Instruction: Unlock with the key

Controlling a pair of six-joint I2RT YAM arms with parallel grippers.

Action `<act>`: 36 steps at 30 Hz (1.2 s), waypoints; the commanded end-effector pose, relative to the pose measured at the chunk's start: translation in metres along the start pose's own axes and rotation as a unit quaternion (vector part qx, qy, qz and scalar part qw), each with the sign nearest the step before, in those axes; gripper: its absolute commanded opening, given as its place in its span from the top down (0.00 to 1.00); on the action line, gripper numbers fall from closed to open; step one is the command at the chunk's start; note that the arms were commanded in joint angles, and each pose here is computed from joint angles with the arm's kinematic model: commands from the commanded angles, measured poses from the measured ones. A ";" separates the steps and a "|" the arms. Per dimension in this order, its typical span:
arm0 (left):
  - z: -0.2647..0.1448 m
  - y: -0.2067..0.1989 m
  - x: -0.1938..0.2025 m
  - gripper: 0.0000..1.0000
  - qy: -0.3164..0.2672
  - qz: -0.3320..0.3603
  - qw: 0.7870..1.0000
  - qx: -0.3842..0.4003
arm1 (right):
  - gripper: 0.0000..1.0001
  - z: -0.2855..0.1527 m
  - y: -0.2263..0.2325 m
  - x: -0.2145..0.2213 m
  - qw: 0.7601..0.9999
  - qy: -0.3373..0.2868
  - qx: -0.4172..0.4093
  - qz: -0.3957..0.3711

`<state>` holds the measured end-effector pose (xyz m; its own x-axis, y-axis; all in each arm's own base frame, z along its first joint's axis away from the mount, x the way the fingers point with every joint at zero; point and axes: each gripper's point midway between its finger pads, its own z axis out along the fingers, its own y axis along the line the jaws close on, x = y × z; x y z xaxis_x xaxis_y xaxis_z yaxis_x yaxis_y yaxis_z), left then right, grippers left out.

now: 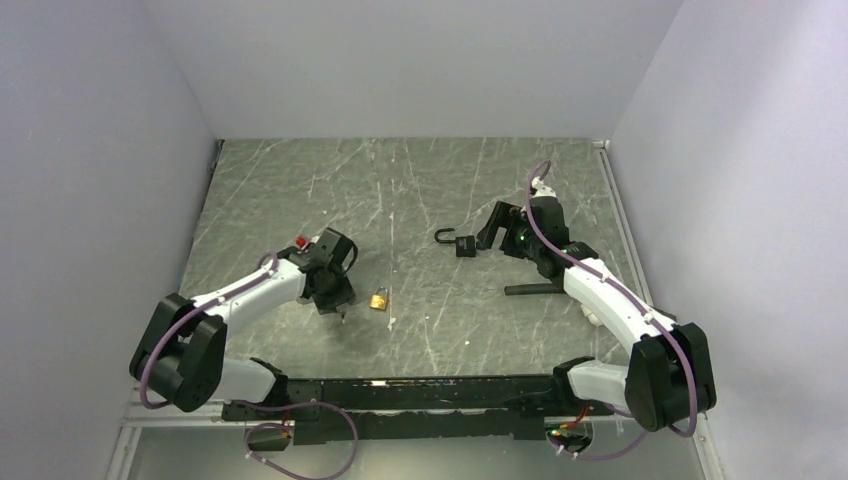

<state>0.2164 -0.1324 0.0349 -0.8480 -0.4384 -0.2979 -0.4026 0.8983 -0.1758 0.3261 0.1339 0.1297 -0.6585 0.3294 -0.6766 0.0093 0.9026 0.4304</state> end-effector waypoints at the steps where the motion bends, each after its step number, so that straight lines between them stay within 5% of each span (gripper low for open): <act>1: -0.003 -0.003 0.005 0.56 0.005 -0.025 1.000 0.000 | 0.07 -0.001 0.005 -0.004 1.000 -0.013 -0.013 -0.009; 21: 0.013 0.004 -0.002 0.68 -0.016 -0.019 0.999 -0.027 | 0.07 0.002 0.000 0.004 1.000 -0.006 -0.008 -0.012; 36: 0.020 -0.002 -0.005 1.00 -0.024 -0.005 1.000 -0.014 | 0.08 -0.001 -0.001 0.004 1.000 -0.006 -0.007 -0.017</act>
<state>0.2220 -0.1292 0.0185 -0.8292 -0.4583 -0.3199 -0.4377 0.8884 -0.1383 0.3190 0.1322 0.1166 -0.6786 0.3115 -0.6652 0.0101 0.9095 0.4156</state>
